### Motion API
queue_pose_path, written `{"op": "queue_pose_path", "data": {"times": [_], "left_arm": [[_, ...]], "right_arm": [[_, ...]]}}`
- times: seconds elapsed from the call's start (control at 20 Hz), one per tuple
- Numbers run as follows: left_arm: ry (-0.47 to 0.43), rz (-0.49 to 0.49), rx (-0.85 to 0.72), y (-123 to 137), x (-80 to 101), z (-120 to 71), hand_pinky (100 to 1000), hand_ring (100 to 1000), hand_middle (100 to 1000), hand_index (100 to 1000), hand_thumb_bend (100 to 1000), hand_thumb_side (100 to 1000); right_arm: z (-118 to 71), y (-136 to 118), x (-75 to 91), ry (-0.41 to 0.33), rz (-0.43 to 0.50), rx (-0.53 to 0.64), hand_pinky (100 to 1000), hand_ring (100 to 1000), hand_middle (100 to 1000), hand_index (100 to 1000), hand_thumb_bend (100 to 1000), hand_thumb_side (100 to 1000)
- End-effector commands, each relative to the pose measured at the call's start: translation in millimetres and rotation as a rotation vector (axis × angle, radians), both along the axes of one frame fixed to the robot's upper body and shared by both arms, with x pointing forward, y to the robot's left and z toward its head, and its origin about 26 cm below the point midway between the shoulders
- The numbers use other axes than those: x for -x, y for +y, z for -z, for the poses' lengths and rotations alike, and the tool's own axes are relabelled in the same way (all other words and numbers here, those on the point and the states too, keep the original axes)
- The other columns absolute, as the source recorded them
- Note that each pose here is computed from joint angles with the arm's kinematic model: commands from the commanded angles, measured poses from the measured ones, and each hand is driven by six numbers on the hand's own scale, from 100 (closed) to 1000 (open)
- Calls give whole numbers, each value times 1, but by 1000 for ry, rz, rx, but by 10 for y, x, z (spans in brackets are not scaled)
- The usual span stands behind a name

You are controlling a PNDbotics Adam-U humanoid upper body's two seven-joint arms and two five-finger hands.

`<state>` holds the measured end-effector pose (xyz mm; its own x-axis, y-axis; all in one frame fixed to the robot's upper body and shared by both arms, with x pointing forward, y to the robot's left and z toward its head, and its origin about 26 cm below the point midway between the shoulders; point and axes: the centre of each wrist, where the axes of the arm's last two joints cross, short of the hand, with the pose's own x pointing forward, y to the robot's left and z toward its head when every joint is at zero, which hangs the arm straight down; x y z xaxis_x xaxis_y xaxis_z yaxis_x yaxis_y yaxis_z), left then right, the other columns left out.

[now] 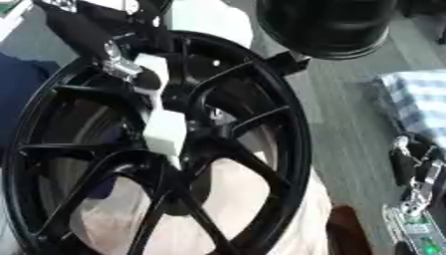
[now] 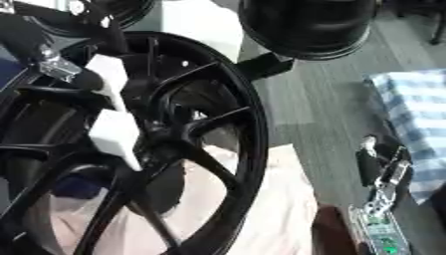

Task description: Pull the pin out of the wheel hub.

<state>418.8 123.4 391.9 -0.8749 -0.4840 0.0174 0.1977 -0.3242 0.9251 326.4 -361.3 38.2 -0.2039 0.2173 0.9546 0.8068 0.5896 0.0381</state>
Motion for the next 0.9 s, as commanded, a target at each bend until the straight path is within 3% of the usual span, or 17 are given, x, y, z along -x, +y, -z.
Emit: {"op": "queue_pose_path", "data": {"times": [0.05,0.35,0.4,0.5,0.9], "left_arm": [[-53,-2,-14,93,49,-116,868,832,783,829,537,673],[-65,0,-22,116,39,-109,868,832,783,829,537,673],[-70,-2,-20,126,42,-124,869,834,789,848,525,588],[-90,-1,-8,136,67,-180,862,827,775,840,494,513],[-108,-12,-13,148,45,-187,853,821,768,835,483,444]], "right_arm": [[-107,-51,-12,-30,5,25,692,688,571,724,127,425],[-107,-51,-12,-30,6,24,692,688,571,724,127,425],[-105,-50,-11,-30,5,24,692,687,571,723,128,424],[-102,-48,-11,-28,4,23,692,687,572,723,129,424],[-104,-46,-13,-29,3,24,692,687,572,723,130,423]]}}
